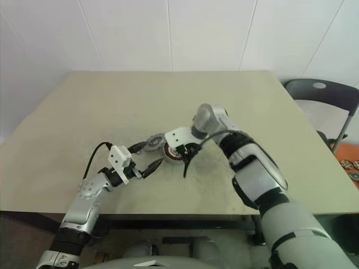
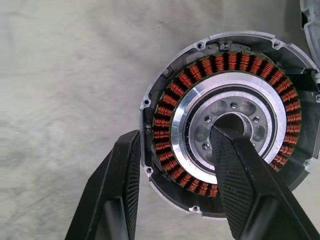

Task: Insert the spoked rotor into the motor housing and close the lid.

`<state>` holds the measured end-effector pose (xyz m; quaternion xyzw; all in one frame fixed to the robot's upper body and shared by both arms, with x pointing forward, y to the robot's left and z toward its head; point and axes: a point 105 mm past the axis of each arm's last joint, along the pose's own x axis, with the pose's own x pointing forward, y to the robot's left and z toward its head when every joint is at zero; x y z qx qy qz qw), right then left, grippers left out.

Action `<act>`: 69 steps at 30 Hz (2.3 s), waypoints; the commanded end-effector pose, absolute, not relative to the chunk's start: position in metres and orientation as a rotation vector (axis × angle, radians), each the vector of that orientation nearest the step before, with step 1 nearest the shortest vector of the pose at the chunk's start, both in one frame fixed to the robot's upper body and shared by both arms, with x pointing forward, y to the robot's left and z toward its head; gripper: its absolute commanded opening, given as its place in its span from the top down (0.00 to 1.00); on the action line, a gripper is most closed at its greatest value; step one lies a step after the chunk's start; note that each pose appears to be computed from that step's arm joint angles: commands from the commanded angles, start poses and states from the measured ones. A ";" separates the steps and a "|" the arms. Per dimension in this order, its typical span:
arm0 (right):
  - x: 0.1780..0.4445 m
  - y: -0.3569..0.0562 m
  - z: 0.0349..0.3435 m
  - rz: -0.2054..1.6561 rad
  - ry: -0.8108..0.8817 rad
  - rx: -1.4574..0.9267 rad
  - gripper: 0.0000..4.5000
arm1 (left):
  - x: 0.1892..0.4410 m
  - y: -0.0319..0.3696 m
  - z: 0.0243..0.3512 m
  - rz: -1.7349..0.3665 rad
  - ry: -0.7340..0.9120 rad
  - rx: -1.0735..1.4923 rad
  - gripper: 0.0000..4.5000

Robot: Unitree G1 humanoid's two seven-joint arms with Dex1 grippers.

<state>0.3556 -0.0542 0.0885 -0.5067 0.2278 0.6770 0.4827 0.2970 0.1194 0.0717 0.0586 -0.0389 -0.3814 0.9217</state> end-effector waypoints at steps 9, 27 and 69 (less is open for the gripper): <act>0.319 -0.080 0.072 1.597 0.630 -1.145 0.61 | 0.299 0.122 0.088 -0.776 -0.135 0.143 0.00; 0.291 -0.085 0.067 1.602 0.708 -1.014 0.61 | 0.300 0.121 0.084 -0.772 -0.126 0.132 0.00; 0.336 -0.058 0.160 1.424 0.243 -0.182 0.10 | 0.285 0.171 0.072 -0.672 -0.040 0.182 0.00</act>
